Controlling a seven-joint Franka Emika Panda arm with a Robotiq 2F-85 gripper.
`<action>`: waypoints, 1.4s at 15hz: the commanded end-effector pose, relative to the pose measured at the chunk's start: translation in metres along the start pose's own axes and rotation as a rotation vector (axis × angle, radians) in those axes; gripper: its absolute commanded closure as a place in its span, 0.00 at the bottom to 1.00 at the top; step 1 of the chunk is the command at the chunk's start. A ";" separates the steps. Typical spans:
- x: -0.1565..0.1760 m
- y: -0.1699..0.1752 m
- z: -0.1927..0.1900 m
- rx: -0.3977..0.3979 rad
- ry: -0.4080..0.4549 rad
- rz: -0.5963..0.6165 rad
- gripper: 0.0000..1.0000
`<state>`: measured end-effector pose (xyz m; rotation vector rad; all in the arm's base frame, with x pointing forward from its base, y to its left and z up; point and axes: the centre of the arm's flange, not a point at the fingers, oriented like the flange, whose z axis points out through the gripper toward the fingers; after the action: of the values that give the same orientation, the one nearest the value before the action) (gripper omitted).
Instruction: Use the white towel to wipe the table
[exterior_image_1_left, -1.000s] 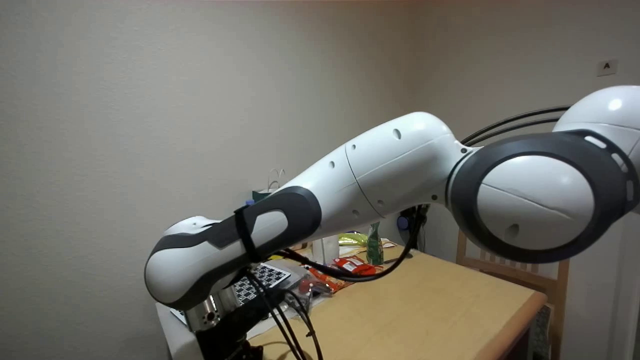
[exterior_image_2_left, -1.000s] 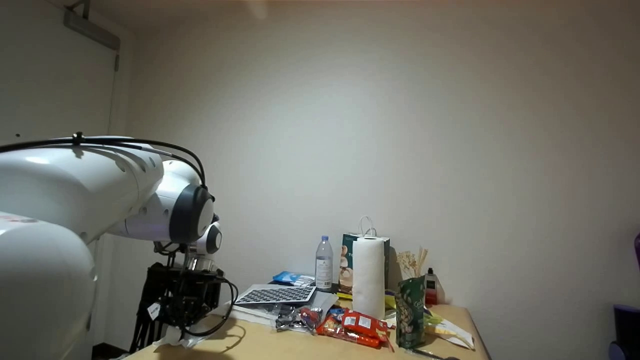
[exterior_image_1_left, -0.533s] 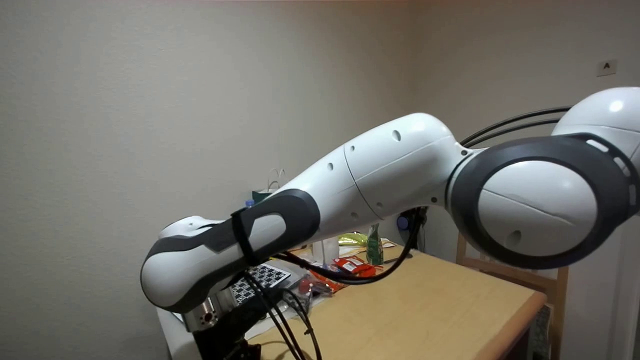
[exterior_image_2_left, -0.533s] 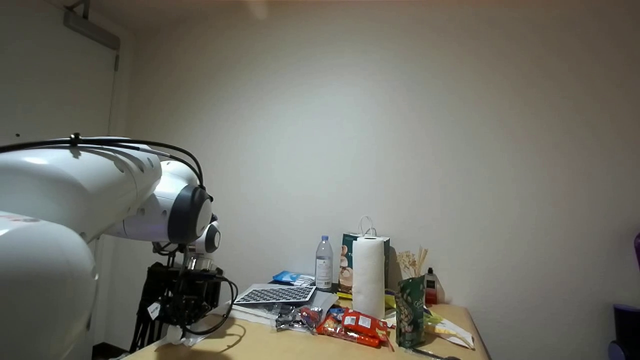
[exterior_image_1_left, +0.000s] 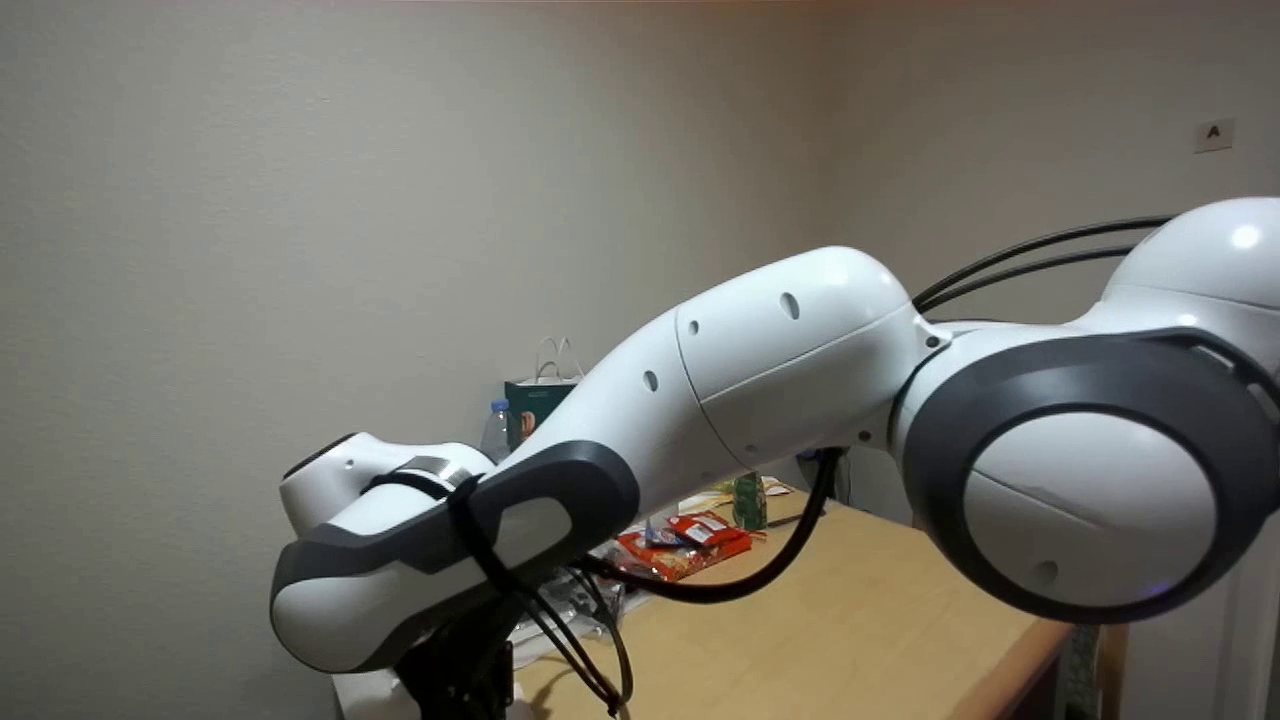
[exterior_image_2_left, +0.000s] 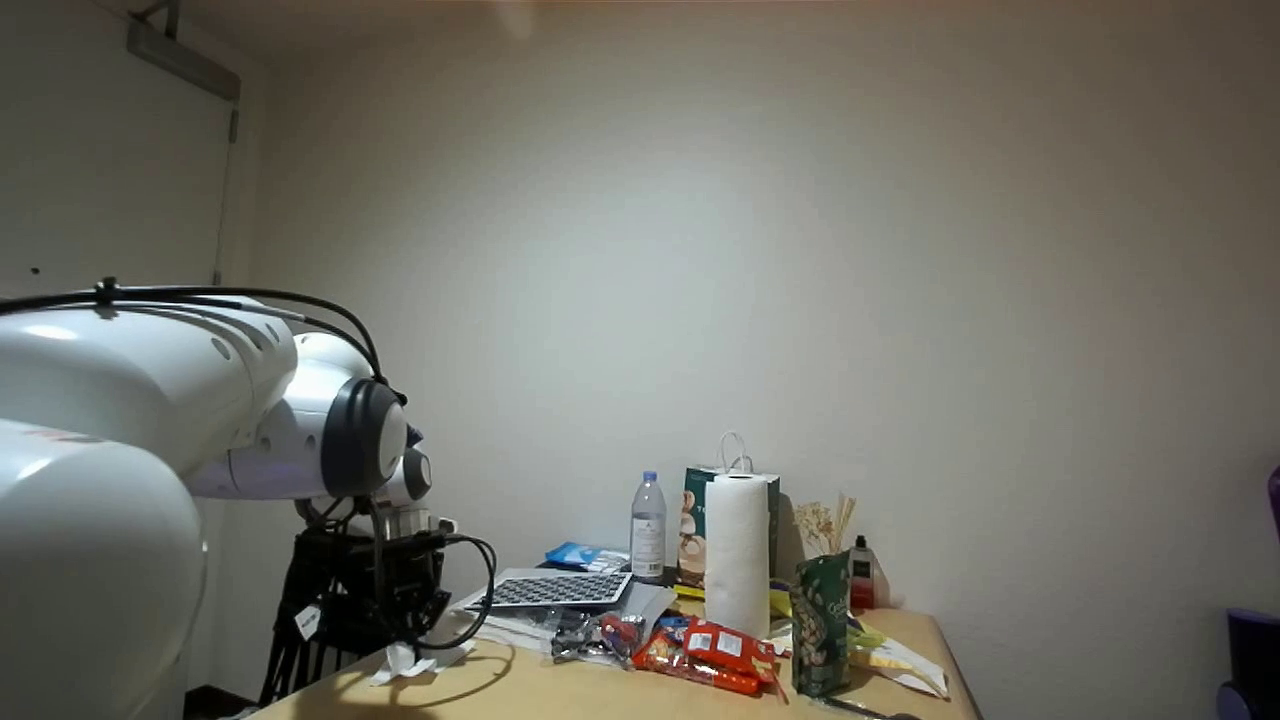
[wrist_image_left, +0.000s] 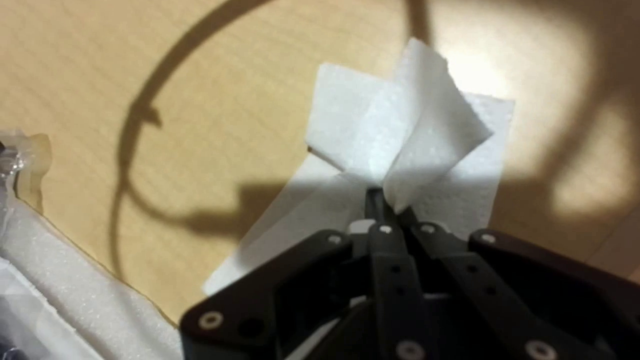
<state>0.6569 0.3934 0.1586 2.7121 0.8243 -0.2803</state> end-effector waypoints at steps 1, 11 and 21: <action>0.001 0.000 0.000 0.000 0.003 -0.001 0.98; -0.005 0.071 0.015 0.205 0.019 0.232 0.98; -0.040 0.127 0.051 0.255 -0.033 0.405 1.00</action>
<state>0.6995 0.3049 0.1625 3.0050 0.4107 -0.2882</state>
